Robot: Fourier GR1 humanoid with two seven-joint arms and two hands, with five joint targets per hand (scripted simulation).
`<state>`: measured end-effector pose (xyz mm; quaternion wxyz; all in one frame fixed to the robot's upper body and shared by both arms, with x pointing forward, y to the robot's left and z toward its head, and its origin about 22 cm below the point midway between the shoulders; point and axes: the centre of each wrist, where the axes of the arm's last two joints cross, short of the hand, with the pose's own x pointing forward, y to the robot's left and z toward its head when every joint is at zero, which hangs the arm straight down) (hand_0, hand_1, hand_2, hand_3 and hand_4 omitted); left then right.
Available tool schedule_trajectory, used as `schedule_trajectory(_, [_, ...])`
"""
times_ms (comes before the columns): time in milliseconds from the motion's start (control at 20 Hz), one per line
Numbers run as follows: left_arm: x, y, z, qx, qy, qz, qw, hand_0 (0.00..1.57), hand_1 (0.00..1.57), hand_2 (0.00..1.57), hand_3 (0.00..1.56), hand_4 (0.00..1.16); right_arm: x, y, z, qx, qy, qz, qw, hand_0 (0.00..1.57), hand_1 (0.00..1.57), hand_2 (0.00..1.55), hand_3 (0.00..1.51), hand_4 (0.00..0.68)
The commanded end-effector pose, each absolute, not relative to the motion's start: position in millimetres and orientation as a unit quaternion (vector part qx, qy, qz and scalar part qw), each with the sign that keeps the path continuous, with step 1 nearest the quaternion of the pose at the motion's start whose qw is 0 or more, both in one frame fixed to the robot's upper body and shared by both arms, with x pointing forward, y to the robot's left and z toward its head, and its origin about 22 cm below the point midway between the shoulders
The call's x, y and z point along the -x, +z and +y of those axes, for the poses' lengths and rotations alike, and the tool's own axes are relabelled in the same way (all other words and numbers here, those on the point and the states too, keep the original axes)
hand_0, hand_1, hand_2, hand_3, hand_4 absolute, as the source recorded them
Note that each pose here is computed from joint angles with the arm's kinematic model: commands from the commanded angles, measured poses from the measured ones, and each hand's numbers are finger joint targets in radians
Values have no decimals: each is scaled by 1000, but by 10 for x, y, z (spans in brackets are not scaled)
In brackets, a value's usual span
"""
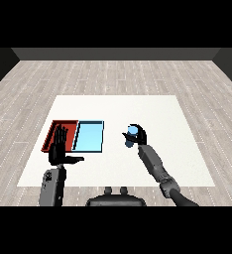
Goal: Pick the blue can and put it in the blue box
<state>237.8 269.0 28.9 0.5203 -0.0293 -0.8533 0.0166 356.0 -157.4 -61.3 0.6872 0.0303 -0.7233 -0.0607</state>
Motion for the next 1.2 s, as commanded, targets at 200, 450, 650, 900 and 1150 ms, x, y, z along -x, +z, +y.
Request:
schedule_trajectory(200, [-2403,465,2475,31,14,-856,516,0,0,0,0,0,-3650,-500,-1472,5,-42,-722,690,1500,1500,1474,1431,630])
schedule_trajectory(450, [-2493,335,2473,37,-19,-842,537,0,0,0,0,0,-3792,-89,-1468,19,-15,-737,676,1419,1419,1451,1401,624])
schedule_trajectory(650, [-2459,393,2331,70,-41,-835,545,0,0,0,0,0,-3826,120,-1389,30,-2,-763,646,1458,1458,1455,1401,623])
schedule_trajectory(900, [-2736,245,1941,75,-59,-809,580,0,0,0,0,0,-3648,350,-1557,26,26,-793,607,1440,1440,1449,1398,615])
schedule_trajectory(1150, [-2511,193,1926,86,-57,-801,590,0,0,0,0,0,-3592,590,-1590,43,53,-803,593,1419,1419,1447,1404,616])
